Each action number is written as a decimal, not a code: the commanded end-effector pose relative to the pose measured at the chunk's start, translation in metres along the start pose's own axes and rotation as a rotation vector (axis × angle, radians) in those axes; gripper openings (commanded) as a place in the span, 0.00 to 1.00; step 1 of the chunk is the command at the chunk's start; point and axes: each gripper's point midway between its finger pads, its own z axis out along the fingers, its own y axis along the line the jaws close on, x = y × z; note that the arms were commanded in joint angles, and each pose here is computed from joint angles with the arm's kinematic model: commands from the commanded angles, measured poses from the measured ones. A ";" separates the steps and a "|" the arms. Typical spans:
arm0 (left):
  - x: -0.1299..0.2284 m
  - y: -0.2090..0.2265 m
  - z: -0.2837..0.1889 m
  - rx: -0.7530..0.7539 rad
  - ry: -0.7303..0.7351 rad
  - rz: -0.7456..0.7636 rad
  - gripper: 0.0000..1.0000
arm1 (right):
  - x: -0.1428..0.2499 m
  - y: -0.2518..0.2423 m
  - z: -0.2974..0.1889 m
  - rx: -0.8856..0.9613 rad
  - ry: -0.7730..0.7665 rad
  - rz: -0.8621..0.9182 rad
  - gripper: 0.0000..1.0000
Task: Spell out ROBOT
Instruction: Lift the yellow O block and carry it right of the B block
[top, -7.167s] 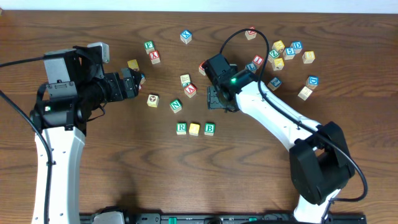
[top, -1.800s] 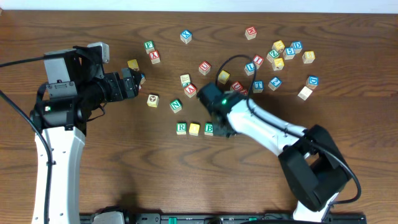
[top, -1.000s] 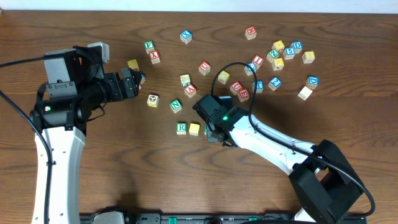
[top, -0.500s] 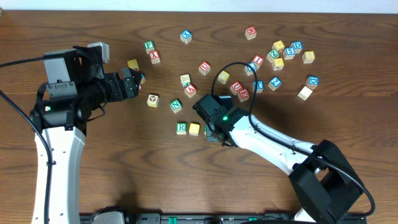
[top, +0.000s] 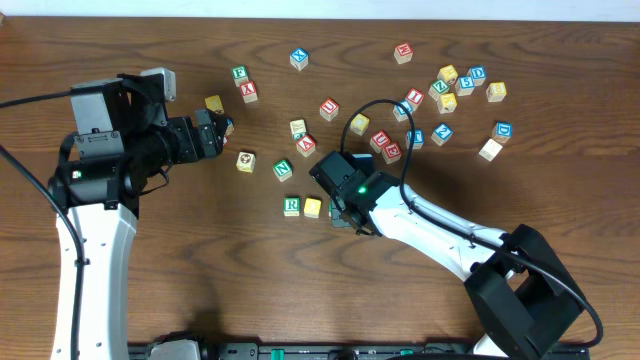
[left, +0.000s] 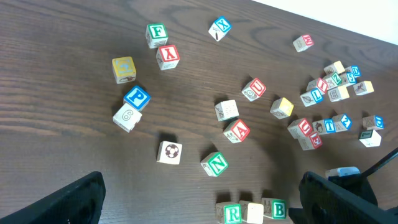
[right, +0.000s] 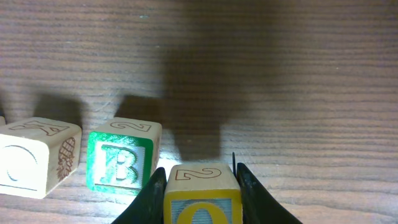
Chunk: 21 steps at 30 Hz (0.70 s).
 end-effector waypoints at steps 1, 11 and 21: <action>-0.008 -0.004 -0.005 0.013 -0.022 0.017 0.98 | -0.001 0.000 -0.003 0.001 -0.017 0.015 0.06; -0.008 -0.004 -0.005 0.013 -0.022 0.017 0.98 | -0.006 0.006 -0.003 -0.022 -0.042 0.018 0.07; -0.008 -0.004 -0.005 0.013 -0.022 0.017 0.98 | -0.004 0.008 0.005 -0.020 -0.043 0.017 0.04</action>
